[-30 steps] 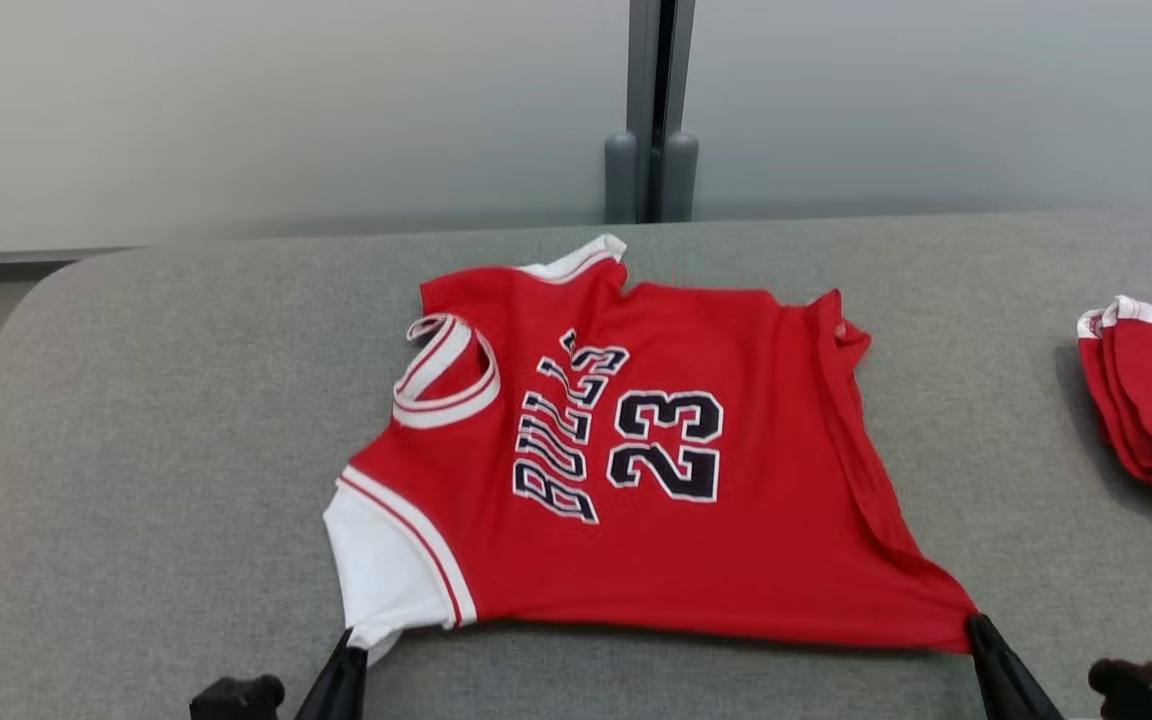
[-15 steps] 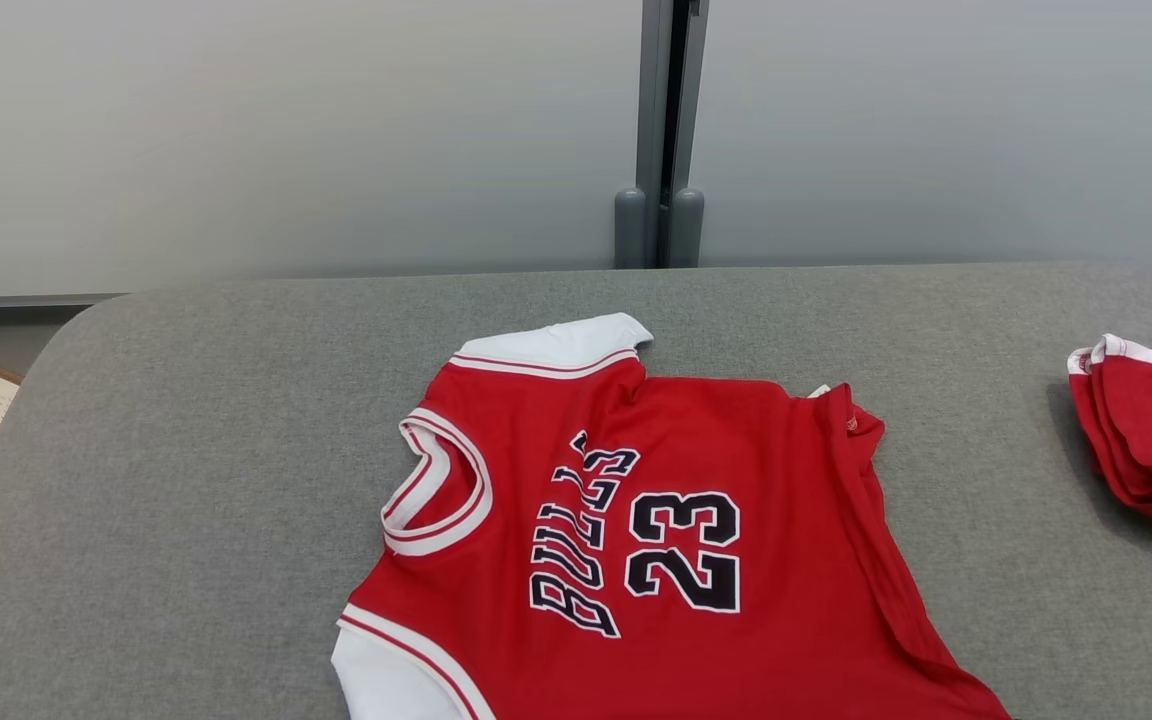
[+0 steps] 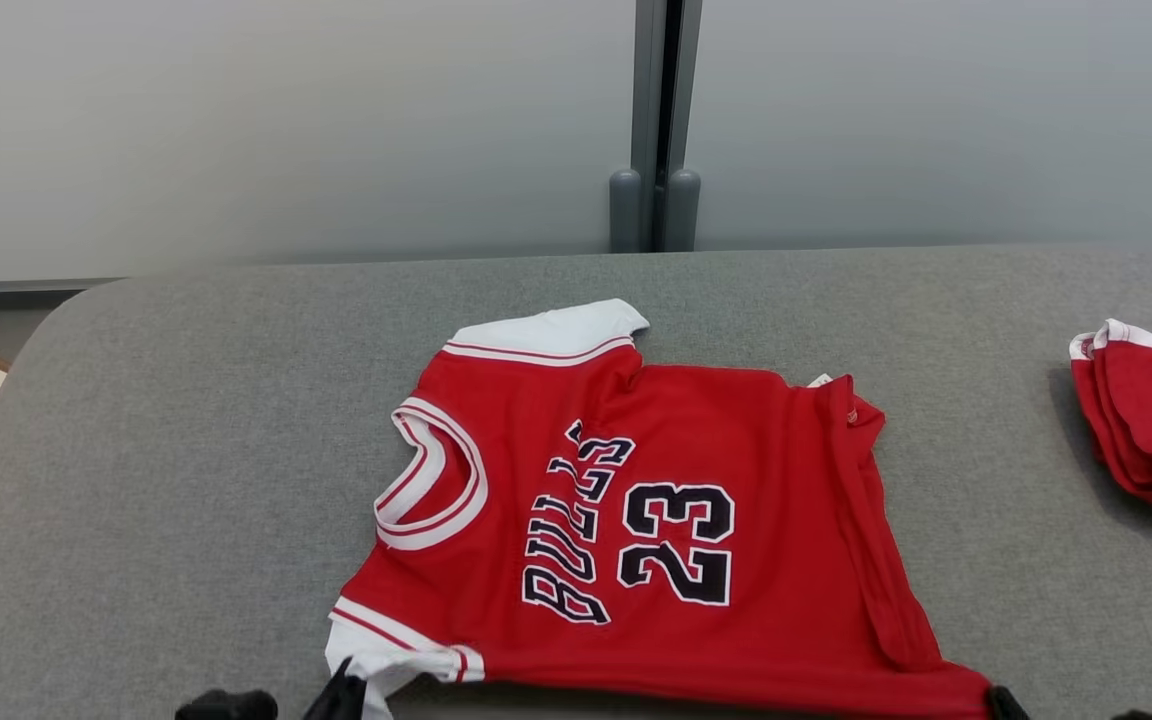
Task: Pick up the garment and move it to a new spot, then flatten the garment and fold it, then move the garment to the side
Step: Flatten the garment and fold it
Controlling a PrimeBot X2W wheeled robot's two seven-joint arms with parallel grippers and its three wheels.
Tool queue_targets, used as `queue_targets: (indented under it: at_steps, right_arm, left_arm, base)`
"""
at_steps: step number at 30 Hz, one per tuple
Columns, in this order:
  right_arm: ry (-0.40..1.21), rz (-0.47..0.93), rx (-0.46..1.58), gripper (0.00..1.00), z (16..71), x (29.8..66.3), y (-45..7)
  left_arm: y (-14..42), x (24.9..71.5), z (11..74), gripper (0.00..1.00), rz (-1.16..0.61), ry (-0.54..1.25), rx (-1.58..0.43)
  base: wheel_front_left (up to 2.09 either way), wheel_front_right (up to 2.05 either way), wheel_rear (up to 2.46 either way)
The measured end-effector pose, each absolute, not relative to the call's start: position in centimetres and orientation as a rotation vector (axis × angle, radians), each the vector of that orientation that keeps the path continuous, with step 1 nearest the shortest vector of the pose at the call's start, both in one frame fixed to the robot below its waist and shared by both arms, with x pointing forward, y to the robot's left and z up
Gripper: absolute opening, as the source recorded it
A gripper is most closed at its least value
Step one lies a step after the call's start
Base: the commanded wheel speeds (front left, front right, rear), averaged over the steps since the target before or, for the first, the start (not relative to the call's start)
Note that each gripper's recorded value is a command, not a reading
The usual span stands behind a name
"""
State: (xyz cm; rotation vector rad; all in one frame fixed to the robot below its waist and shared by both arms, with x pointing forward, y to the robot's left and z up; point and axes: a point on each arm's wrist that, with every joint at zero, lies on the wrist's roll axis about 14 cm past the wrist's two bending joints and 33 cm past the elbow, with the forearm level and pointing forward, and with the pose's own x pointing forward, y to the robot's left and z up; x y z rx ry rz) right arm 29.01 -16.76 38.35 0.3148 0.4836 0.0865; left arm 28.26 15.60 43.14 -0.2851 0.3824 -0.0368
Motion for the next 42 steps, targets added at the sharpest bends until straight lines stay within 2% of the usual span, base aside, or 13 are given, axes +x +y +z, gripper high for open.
queue_targets:
  at_steps: [13, 14, 15, 16, 17, 23, 30, 36, 42]
  right_arm:
    - [0.448, 0.130, 0.254, 0.00, 39.4, 36.1, -16.1]
    - [0.439, 0.134, 0.254, 0.22, 39.4, 36.5, -16.0]
    - [0.429, 0.136, 0.253, 0.48, 39.5, 36.9, -15.9]
    - [0.420, 0.139, 0.253, 1.00, 39.5, 37.2, -15.8]
    - [0.400, 0.147, 0.251, 1.00, 39.8, 37.6, -15.6]
    - [0.185, 0.188, 0.197, 1.00, 43.7, 39.7, -15.4]
    - [-0.026, 0.224, 0.078, 1.00, 49.0, 40.2, -15.5]
    - [-0.051, 0.211, 0.048, 1.00, 49.8, 37.5, -15.8]
    - [-0.015, 0.188, 0.058, 1.00, 48.9, 34.5, -16.1]
  left_arm:
    - [14.0, 38.0, 42.6, 0.00, -0.178, 0.394, -0.204]
    - [13.9, 38.5, 42.4, 0.00, -0.183, 0.400, -0.203]
    - [13.8, 38.9, 42.1, 0.31, -0.187, 0.406, -0.198]
    - [13.9, 39.4, 42.1, 0.82, -0.189, 0.399, -0.194]
    - [13.9, 39.8, 42.1, 1.00, -0.188, 0.390, -0.192]
    - [14.6, 41.2, 43.4, 1.00, -0.151, 0.265, -0.199]
    - [16.6, 40.5, 46.8, 1.00, -0.050, 0.058, -0.194]
    - [18.1, 37.8, 49.5, 1.00, 0.022, -0.040, -0.168]
    - [18.3, 34.2, 49.8, 1.00, 0.047, -0.048, -0.154]
  base:
    - [0.00, 0.00, 0.00]
    - [0.00, 0.00, 0.00]
    - [0.00, 0.00, 0.00]
    - [0.00, 0.00, 0.00]
    - [0.00, 0.00, 0.00]
    - [0.00, 0.00, 0.00]
    - [0.00, 0.00, 0.00]
    - [0.00, 0.00, 0.00]
    - [0.00, 0.00, 0.00]
